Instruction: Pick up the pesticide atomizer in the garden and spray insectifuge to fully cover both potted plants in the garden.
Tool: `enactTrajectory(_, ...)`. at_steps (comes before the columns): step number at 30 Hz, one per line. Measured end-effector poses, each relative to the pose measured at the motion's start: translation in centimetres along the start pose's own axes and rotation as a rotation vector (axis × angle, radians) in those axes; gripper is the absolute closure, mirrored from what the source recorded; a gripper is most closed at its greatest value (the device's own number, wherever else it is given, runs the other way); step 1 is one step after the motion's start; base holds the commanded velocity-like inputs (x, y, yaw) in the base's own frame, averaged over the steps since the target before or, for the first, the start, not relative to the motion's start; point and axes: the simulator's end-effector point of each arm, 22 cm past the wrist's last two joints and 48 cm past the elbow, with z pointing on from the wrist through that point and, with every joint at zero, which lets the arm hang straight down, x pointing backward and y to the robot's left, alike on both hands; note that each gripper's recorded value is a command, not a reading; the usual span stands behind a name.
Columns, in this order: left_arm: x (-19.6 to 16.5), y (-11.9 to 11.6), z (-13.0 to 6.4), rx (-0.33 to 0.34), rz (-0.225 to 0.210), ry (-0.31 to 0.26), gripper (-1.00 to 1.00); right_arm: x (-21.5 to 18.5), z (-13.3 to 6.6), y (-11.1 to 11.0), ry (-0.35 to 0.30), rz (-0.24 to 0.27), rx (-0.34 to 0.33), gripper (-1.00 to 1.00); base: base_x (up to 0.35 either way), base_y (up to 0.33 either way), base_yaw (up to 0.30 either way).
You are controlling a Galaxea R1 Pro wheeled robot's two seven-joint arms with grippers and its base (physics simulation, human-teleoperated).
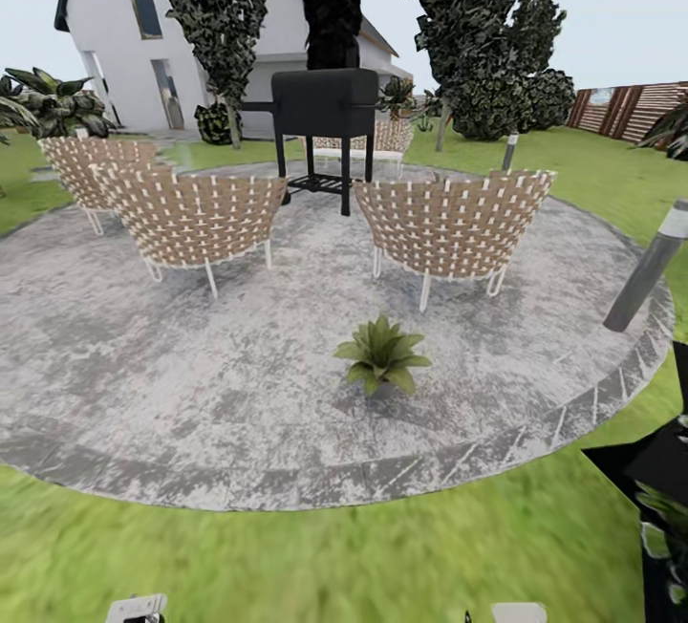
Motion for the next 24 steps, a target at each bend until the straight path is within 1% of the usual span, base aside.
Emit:
enactTrajectory(8,-0.3,-0.2,0.1,0.009,-0.002,-0.008,1.0,0.0,0.1,-0.5,-0.001,-0.003,0.007,-1.0,0.337,0.0,-0.203)
enactTrajectory(11,-0.2,-0.4,0.1,0.008,-0.003,-0.005,1.0,0.0,0.1,-0.5,-0.002,-0.002,0.008,-1.0,0.235,0.0,-0.065)
enactTrajectory(19,-0.2,-0.1,0.1,0.0,-0.003,-0.004,1.0,-0.2,0.1,0.0,-0.004,0.001,0.001,-1.0,0.04,0.0,-0.007)
enactTrajectory(22,-0.1,-0.2,0.0,0.01,0.001,-0.002,1.0,-0.2,0.0,0.2,-0.004,0.002,-0.002,-1.0,0.0,0.0,0.0)
enactTrajectory(23,-0.2,-0.3,0.1,0.015,0.007,-0.003,1.0,-0.2,0.0,0.2,-0.004,0.002,-0.003,-1.0,0.0,0.0,0.0)
enactTrajectory(24,-0.4,-1.2,0.2,0.052,0.039,0.0,1.0,-0.3,0.1,0.3,-0.006,-0.003,-0.007,-1.0,0.0,0.0,0.0)
